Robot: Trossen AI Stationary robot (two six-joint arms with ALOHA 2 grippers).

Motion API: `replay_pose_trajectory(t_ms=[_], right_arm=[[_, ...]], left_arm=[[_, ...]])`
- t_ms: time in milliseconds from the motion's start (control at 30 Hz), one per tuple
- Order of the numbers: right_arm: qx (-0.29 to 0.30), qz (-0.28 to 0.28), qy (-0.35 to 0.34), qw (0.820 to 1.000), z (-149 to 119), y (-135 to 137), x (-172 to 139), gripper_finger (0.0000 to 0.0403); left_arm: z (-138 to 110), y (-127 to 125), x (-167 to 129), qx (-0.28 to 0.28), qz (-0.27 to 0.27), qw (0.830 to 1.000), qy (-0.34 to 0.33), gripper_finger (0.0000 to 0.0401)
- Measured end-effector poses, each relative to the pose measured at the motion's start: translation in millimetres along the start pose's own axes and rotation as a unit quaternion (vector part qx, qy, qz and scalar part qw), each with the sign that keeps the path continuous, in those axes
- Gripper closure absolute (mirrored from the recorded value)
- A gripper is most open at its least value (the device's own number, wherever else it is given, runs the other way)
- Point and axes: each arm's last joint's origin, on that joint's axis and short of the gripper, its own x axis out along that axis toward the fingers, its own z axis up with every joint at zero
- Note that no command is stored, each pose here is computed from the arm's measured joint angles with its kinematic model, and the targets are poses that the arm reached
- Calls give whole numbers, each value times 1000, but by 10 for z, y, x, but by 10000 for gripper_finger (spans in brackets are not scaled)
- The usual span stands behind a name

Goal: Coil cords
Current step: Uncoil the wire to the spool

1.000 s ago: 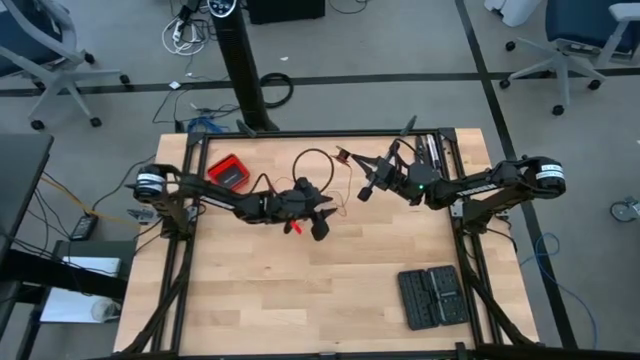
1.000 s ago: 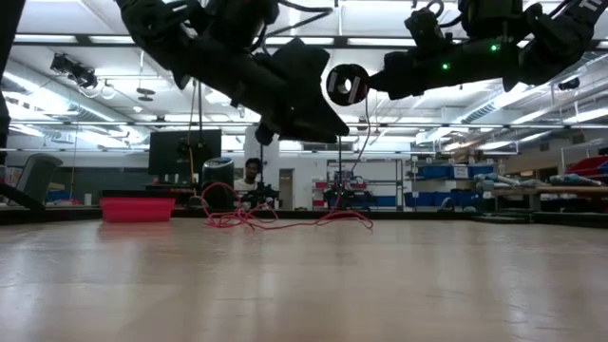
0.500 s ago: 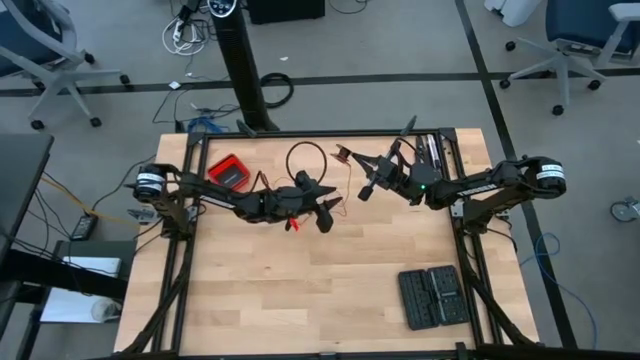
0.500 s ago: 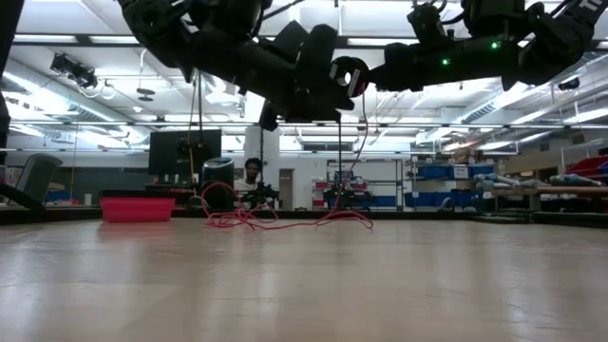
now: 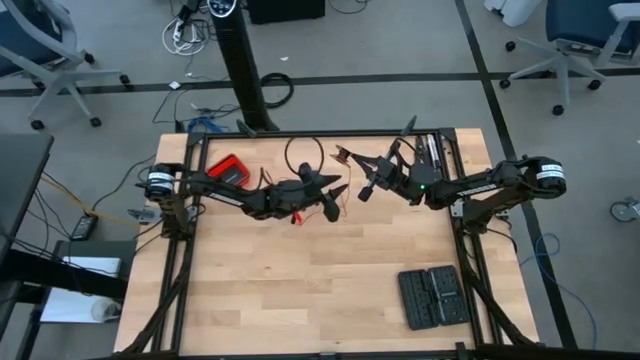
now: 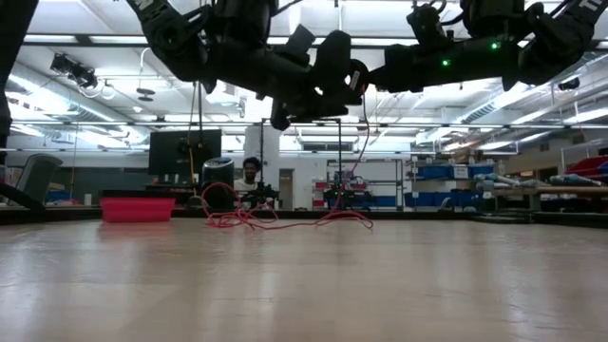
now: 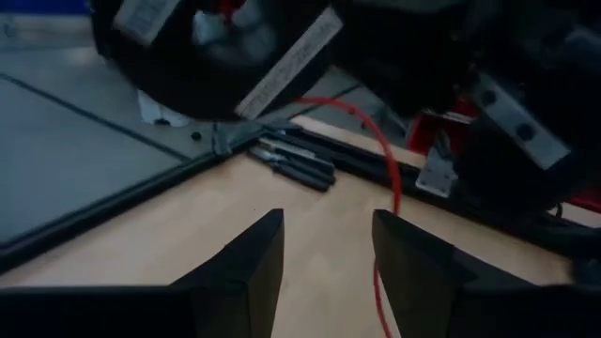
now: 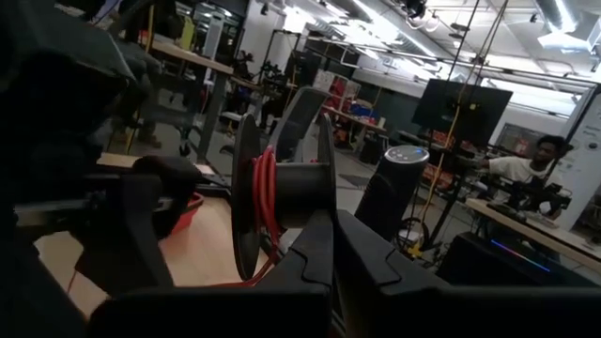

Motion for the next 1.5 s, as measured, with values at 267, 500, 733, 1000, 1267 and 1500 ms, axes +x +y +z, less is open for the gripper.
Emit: replay_pose_trajectory(t_ms=[267, 500, 733, 1000, 1267, 1500], right_arm=[[-5, 1, 4, 1000, -9, 0, 2, 403], [-12, 1, 9, 1000, -31, -8, 0, 403], [-29, 5, 18, 999, -53, 1, -5, 403], [-54, 10, 20, 998, -60, 6, -6, 403], [-48, 26, 2, 998, -27, 35, -20, 403], [-43, 26, -8, 999, -9, 30, -19, 403]], left_arm=[[26, 10, 7, 9, -3, 1000, -10, 234], [-3, 0, 6, 13, -23, 1000, 7, 234], [102, 60, -32, 41, 33, 999, -1, 235], [193, 28, -64, 11, -25, 1000, -6, 236], [168, 61, -34, -51, -28, 998, -1, 236], [170, 60, -34, -64, -28, 998, -3, 236]])
